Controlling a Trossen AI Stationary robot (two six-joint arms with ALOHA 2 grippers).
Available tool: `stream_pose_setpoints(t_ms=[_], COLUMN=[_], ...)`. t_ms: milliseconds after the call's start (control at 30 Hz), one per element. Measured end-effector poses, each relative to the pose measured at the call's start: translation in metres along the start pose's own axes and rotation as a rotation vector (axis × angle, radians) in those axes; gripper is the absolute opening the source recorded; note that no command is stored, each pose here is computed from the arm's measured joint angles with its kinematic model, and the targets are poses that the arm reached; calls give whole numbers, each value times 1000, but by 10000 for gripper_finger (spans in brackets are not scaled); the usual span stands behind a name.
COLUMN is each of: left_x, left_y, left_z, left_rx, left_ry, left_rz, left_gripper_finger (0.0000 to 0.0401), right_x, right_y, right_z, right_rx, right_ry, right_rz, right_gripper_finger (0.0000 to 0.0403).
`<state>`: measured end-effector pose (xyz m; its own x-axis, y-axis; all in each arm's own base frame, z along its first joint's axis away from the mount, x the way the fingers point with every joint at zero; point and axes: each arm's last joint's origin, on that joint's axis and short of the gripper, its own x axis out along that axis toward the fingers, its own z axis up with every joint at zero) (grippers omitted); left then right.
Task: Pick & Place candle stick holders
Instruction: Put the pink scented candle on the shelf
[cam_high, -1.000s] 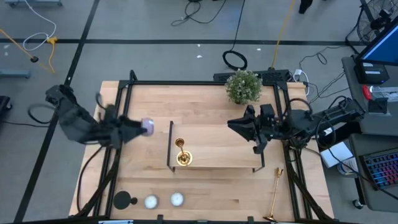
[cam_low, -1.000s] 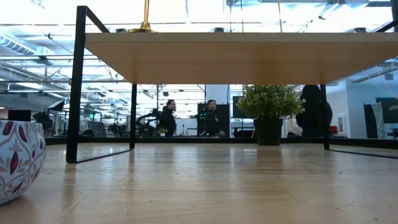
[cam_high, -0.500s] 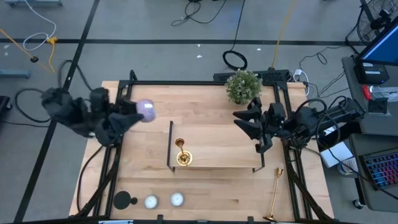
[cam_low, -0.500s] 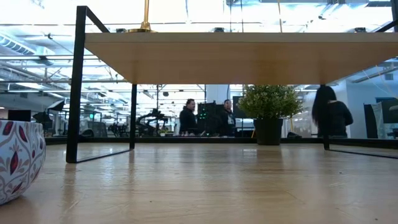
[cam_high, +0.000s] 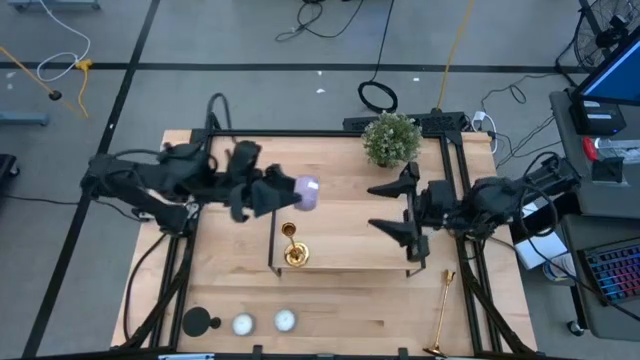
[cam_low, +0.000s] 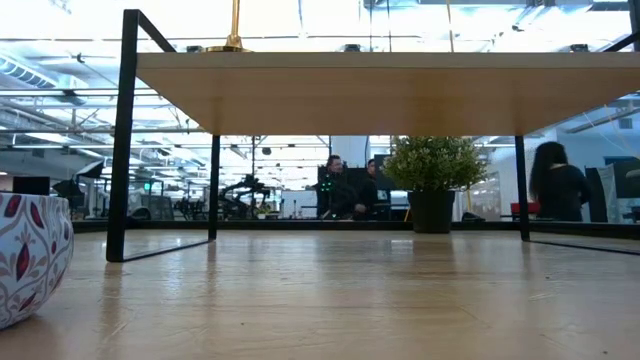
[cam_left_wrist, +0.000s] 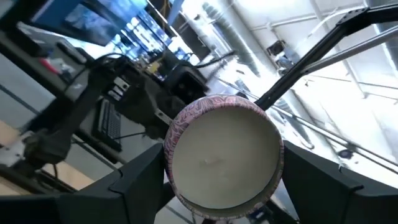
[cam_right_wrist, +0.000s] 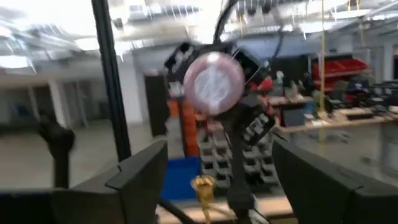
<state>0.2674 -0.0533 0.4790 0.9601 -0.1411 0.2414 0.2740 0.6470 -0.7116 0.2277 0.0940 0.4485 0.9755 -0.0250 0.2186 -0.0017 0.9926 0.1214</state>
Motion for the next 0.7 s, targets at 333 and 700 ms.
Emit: stream_pose_setpoints(t_ms=[333, 700], left_x=[30, 33], left_y=[37, 54], left_z=[-6, -3], left_rx=[-95, -100], left_ry=[118, 195], left_rz=[-37, 29], left_gripper_finger=[281, 281], right_x=[22, 27], right_y=[17, 18], right_z=[0, -8], right_rx=[-88, -134], right_ry=[4, 36], right_rz=[-117, -172], right_gripper_finger=[299, 298])
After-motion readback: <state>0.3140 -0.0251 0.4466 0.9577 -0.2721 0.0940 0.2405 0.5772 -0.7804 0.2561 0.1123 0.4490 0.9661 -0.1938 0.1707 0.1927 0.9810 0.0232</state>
